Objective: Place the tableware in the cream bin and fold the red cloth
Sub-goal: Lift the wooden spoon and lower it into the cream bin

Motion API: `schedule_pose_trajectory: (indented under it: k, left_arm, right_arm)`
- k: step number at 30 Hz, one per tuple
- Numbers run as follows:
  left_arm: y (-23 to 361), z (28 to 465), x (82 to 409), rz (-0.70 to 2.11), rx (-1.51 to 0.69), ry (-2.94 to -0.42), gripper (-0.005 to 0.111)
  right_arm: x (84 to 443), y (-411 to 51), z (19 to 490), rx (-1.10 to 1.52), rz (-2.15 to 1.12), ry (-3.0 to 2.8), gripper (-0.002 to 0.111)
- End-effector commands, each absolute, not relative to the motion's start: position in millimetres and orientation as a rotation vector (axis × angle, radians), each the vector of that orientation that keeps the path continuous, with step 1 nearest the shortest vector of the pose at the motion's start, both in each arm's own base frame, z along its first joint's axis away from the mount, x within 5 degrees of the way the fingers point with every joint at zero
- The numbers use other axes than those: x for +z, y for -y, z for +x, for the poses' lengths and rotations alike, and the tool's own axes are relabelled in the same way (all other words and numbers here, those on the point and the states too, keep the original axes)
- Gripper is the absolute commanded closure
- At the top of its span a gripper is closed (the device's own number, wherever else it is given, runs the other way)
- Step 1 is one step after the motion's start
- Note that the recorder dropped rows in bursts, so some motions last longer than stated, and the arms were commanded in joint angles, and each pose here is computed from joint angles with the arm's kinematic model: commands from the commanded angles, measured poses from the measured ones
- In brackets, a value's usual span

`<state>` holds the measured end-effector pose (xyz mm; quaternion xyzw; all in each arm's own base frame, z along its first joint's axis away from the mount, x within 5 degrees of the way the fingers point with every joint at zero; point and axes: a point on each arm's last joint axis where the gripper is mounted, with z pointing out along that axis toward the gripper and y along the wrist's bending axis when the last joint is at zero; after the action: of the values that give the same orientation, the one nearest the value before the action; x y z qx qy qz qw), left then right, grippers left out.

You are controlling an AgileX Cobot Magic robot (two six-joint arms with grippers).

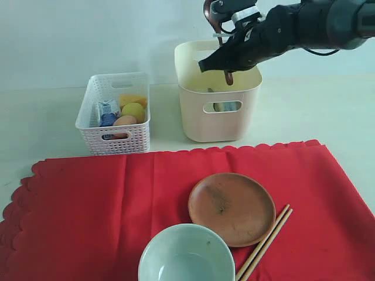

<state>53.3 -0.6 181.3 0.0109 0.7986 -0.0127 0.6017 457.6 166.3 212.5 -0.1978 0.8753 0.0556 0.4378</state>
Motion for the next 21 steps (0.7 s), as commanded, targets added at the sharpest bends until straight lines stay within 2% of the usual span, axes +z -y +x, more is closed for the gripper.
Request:
schedule_pose_trajectory:
  k: [1,5,12,17,21]
  left_arm:
    - [1,53,181,0.018,-0.035,-1.838,0.107]
    - [1,53,181,0.018,-0.035,-1.838,0.107]
    - [1,53,181,0.018,-0.035,-1.838,0.107]
    - [1,53,181,0.018,-0.035,-1.838,0.107]
    - [1,53,181,0.018,-0.035,-1.838,0.107]
  right_arm:
    - [202,-170,467,0.133,-0.504,-2.166,0.108]
    - [194,-171,470,0.130,-0.510,-2.181,0.099]
    - [189,-171,469,0.127,-0.518,-2.216,0.074]
    - [197,-169,464,0.126,-0.519,-2.255,0.065]
    - [218,-166,454,0.122,-0.525,-2.292,0.063]
